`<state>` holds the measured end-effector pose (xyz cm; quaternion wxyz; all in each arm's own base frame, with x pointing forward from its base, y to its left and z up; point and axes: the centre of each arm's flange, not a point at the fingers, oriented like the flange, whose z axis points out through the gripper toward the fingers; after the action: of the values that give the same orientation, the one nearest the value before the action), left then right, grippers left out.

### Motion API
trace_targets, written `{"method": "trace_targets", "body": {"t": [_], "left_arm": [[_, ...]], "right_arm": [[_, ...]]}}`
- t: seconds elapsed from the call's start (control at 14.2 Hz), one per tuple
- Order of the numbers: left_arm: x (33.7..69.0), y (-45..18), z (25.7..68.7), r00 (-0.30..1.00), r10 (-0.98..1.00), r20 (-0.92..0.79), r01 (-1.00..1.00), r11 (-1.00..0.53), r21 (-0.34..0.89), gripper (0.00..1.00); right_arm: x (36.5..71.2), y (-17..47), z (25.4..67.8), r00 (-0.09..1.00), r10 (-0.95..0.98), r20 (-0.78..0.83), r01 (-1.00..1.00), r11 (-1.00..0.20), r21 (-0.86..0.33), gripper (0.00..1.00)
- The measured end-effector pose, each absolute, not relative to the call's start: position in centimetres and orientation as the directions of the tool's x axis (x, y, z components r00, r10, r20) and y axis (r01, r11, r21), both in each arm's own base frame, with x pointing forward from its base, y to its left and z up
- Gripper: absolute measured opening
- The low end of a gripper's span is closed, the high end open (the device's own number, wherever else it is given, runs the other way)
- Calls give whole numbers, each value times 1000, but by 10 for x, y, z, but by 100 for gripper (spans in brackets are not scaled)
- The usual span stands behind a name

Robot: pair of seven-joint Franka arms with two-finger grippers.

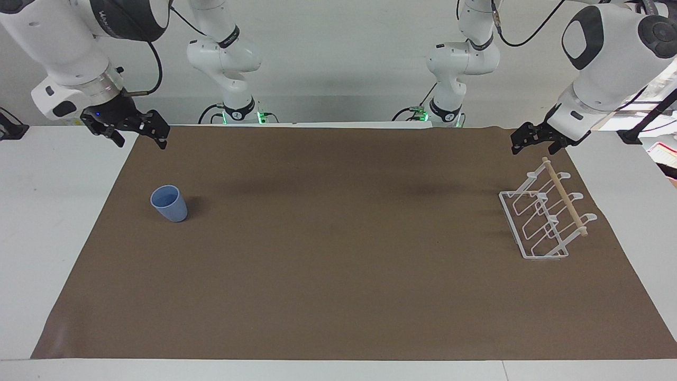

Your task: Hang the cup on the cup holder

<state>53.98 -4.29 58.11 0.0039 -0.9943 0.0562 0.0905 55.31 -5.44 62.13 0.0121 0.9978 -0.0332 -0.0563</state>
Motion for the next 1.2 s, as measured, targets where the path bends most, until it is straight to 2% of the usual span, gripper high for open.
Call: {"method": "trace_targets", "body": {"t": [0.56,0.7,0.92,1.06,1.2], "left_arm": [[541,-27,580,980,-74,-183,-75,-997,-1,100],[542,-16,577,983,-52,-177,-53,-999,-1,100],[544,-7,568,987,-37,-154,-38,-999,-2,100],[543,-7,566,988,-38,-148,-39,-999,-2,100],[542,-8,571,990,-40,-135,-41,-999,-2,100]], "right_arm": [[558,-65,611,995,-65,-71,-64,-998,28,100],[561,-101,576,999,-24,-33,-23,-1000,21,100],[554,-154,484,1000,6,16,6,-1000,-8,100],[549,-156,433,1000,24,17,24,-1000,-9,100],[546,-149,403,999,37,-6,37,-999,-15,100]]}}
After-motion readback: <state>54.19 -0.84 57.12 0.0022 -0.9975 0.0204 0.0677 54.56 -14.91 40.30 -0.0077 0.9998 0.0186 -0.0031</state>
